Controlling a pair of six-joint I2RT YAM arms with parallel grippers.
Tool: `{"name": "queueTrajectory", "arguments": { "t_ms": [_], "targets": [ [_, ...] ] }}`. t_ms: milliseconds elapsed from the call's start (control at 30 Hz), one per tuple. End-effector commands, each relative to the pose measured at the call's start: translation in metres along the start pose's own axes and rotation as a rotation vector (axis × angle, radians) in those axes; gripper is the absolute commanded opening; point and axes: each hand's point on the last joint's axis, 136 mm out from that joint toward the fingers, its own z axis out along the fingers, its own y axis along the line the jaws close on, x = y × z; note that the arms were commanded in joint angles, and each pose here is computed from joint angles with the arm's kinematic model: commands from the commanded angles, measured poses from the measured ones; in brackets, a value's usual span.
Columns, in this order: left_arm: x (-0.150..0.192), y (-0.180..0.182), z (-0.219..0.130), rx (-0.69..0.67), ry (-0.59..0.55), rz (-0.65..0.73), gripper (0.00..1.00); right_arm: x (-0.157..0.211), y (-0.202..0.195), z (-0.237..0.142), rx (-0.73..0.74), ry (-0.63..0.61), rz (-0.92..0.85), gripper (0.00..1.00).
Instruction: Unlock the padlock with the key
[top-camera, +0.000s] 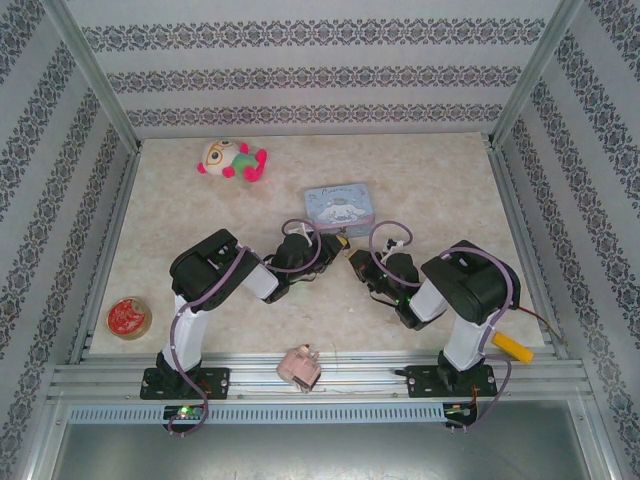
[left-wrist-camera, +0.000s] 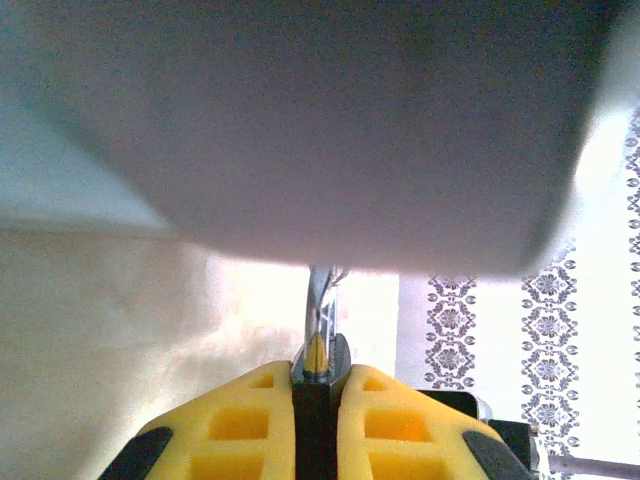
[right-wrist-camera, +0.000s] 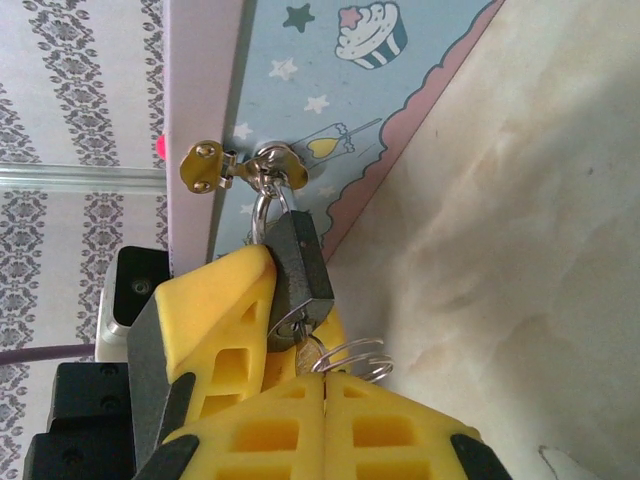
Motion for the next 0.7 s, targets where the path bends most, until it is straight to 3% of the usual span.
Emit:
{"name": "queueTrajectory", "arguments": {
  "t_ms": [0, 333, 500, 667],
  "targets": [
    [0.026, 0.002, -0.001, 0.018, 0.09, -0.002, 0.0, -0.009, 0.031, 0.009, -0.105, -0.013, -0.037, 0.0],
    [0.038, -0.001, 0.004, 0.023, 0.12, 0.002, 0.0, -0.009, 0.075, 0.011, -0.216, 0.014, -0.106, 0.0],
    [0.044, -0.016, 0.008, 0.052, 0.149, 0.014, 0.0, -0.008, 0.06, 0.017, -0.184, 0.015, -0.079, 0.0],
    [0.053, -0.018, 0.008, 0.049, 0.181, 0.023, 0.0, -0.006, 0.085, 0.021, -0.253, 0.04, -0.15, 0.0]
  ]
}}
